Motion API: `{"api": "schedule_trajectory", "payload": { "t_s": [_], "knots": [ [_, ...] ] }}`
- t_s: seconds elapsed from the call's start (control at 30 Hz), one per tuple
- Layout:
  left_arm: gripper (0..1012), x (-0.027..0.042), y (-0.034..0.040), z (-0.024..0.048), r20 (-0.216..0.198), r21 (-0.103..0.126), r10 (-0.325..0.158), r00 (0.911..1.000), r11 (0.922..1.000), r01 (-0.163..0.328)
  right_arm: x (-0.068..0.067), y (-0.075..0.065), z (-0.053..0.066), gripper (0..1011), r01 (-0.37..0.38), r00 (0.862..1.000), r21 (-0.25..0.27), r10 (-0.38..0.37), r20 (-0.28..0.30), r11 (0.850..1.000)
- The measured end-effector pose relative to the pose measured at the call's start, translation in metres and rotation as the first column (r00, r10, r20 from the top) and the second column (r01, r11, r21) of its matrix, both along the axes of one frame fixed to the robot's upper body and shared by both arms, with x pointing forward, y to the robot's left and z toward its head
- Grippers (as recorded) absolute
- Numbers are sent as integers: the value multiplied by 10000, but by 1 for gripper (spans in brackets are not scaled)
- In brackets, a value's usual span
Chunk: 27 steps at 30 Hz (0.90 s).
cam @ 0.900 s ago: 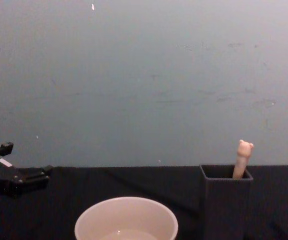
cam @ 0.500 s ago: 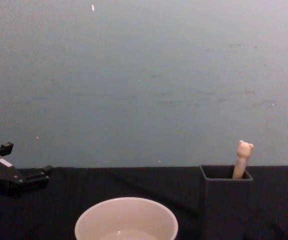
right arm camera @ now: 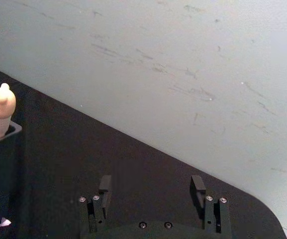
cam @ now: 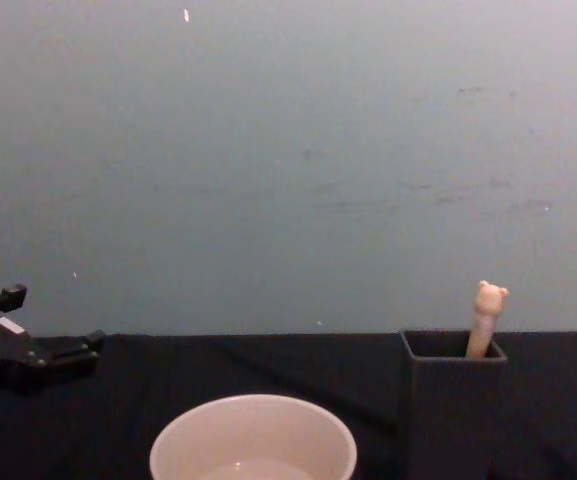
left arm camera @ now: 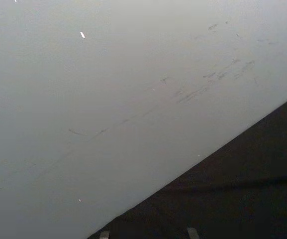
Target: Pick up the stirring spoon with one hand, stir inside the cup, then place it back in its original position.
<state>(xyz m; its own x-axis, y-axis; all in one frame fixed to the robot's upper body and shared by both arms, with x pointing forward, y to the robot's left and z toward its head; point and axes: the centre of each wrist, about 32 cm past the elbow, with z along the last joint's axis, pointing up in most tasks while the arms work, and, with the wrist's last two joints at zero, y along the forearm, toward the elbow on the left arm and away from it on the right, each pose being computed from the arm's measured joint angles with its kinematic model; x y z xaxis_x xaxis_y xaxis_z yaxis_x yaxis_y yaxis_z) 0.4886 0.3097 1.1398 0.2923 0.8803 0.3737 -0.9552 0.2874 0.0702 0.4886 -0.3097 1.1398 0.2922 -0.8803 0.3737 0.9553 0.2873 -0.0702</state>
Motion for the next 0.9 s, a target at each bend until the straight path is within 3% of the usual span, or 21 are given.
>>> {"api": "schedule_trajectory", "payload": {
  "t_s": [0.9],
  "knots": [
    [1001,0,0,0,0,0,1,10000,10000,-1,-13,1,10,1002,-74,10000,50,74,-4,10000]
  ]
}}
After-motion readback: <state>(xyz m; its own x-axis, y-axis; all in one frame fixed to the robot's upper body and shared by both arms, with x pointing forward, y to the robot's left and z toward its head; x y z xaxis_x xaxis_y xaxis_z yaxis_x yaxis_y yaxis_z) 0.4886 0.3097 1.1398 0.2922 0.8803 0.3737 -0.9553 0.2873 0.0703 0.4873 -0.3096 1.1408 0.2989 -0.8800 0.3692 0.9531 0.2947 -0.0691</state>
